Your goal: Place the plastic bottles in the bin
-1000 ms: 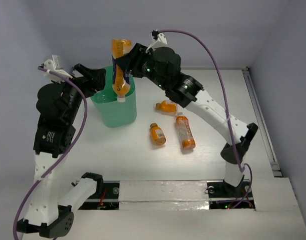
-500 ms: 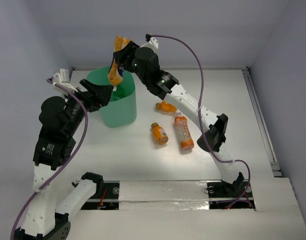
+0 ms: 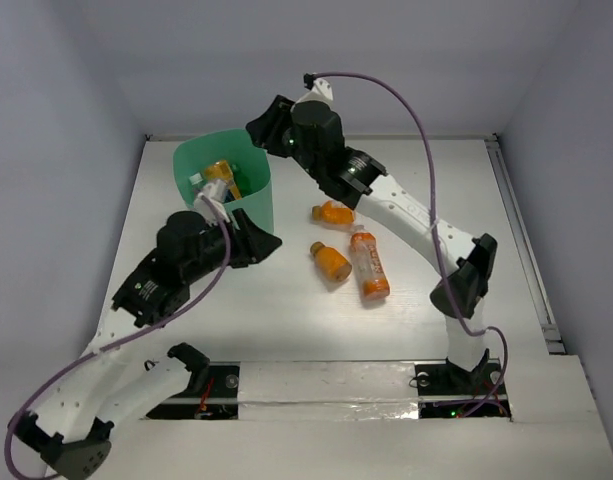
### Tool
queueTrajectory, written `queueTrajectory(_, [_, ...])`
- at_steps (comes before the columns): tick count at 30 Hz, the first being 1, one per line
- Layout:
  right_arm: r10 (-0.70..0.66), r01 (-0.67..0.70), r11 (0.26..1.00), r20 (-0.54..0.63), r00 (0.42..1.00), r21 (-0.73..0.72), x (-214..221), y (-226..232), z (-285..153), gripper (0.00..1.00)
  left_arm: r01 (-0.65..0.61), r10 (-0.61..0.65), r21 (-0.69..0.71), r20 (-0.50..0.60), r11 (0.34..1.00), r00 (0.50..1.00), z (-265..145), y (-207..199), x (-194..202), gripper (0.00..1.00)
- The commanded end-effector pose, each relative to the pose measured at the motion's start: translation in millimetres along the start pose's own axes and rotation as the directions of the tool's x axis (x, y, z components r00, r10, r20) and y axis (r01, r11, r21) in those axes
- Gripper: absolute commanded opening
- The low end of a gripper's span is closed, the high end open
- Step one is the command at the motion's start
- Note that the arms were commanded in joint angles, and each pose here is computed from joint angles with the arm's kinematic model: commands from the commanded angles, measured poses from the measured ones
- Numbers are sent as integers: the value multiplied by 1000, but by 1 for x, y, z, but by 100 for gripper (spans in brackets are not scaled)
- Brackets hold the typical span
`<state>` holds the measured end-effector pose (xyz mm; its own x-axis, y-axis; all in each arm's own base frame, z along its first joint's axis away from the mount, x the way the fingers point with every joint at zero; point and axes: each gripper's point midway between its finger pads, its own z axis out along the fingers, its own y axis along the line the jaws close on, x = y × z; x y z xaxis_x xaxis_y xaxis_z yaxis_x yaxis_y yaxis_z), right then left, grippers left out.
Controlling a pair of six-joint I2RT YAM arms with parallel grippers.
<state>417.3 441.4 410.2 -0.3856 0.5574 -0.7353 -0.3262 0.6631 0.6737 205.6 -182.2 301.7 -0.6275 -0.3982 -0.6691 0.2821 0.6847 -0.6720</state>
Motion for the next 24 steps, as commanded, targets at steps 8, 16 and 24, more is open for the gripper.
queueTrajectory(8, [-170, 171, 983, -20, 985, 61, -29, -80, -118, 0, 72, -90, -116, -153, 991, 984, 71, 12, 101, 0])
queueTrajectory(16, [-138, 217, 929, -263, 955, 300, 40, -225, -221, 18, 162, -206, -223, -187, 961, 961, 117, 33, 137, 79])
queueTrajectory(24, [-61, 250, 876, -420, 905, 411, 91, -299, -243, 94, 253, -311, -276, -188, 927, 932, 174, 34, 153, 93])
